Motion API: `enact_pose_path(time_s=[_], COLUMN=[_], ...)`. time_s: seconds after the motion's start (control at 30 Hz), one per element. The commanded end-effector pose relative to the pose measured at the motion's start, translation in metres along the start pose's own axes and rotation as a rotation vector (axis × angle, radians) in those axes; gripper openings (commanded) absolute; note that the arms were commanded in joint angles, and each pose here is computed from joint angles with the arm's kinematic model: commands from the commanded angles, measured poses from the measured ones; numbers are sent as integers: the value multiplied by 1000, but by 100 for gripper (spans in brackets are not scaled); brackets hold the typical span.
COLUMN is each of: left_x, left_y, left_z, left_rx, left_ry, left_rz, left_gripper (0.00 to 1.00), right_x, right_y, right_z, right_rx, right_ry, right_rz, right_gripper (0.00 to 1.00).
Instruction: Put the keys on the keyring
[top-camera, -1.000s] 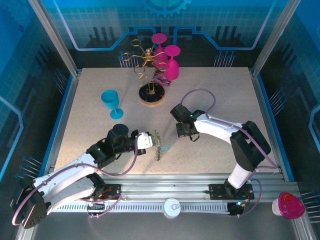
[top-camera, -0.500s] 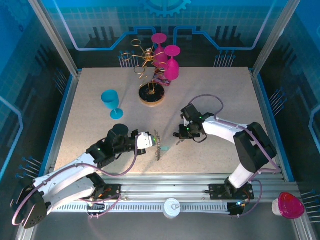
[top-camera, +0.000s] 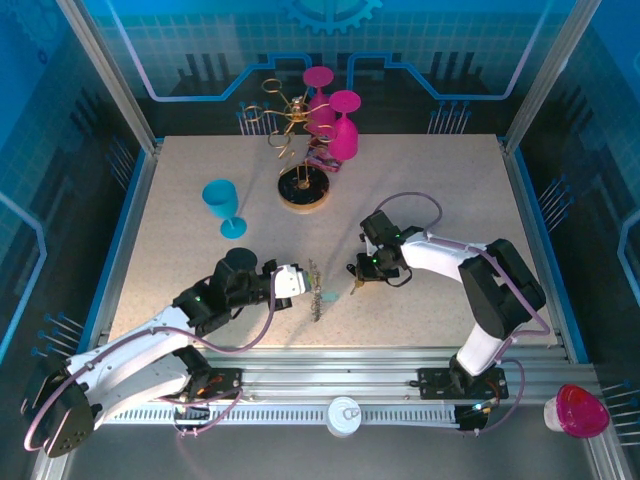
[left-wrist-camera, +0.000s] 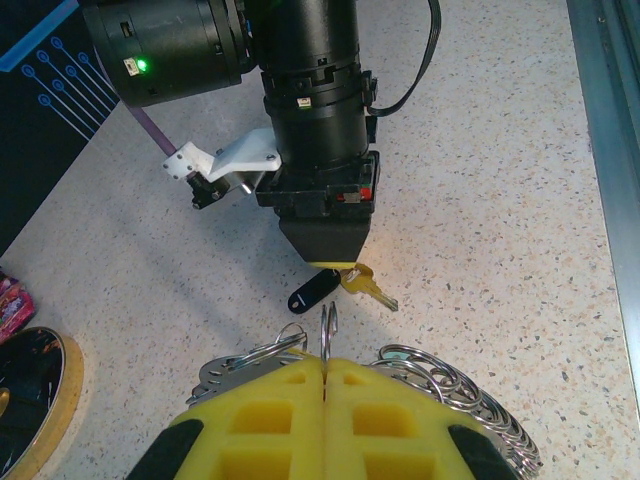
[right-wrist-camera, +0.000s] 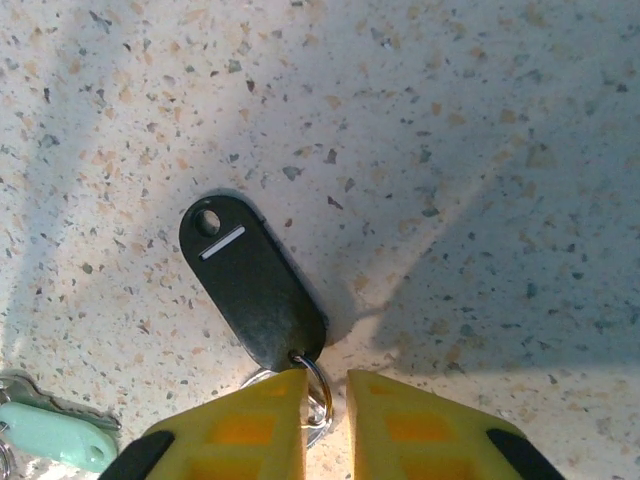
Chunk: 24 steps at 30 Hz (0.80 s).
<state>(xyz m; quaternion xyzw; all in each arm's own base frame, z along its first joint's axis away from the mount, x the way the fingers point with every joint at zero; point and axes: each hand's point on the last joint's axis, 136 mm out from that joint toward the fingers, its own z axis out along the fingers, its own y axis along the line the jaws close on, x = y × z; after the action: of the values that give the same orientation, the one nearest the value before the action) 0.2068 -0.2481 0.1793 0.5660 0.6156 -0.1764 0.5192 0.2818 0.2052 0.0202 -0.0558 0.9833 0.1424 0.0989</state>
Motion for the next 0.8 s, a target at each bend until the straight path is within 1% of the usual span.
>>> enact_pose_path(time_s=[0.0,0.17,0.4,0.6,0.73,0.77], left_x=[-5,-5,-5,-5,-4,-4], left_y=[-6,-7,-7,-7,-7,-7], left_z=[-1,-1,-1,-1,-1,-1], left_rx=[32,35,35,36,36,37], left_ry=[-25,-23,-24,-22,-21,-20], left_rz=[13,12,14,14,13,15], left_gripper=[0,0,0,0,0,0], right_x=[-3,-3,-4,-6,-7,-7], right_y=[4,5,8,10,12,13], right_z=[0,4,5,3,0,-2], right_rx=[-7,-15,-29,-40,-47,-47], right_ry=[10,17,15,11,2,-4], right_rz=[-7,1,3,1,-3,-8], right_gripper=[22,23,18,10,0,0])
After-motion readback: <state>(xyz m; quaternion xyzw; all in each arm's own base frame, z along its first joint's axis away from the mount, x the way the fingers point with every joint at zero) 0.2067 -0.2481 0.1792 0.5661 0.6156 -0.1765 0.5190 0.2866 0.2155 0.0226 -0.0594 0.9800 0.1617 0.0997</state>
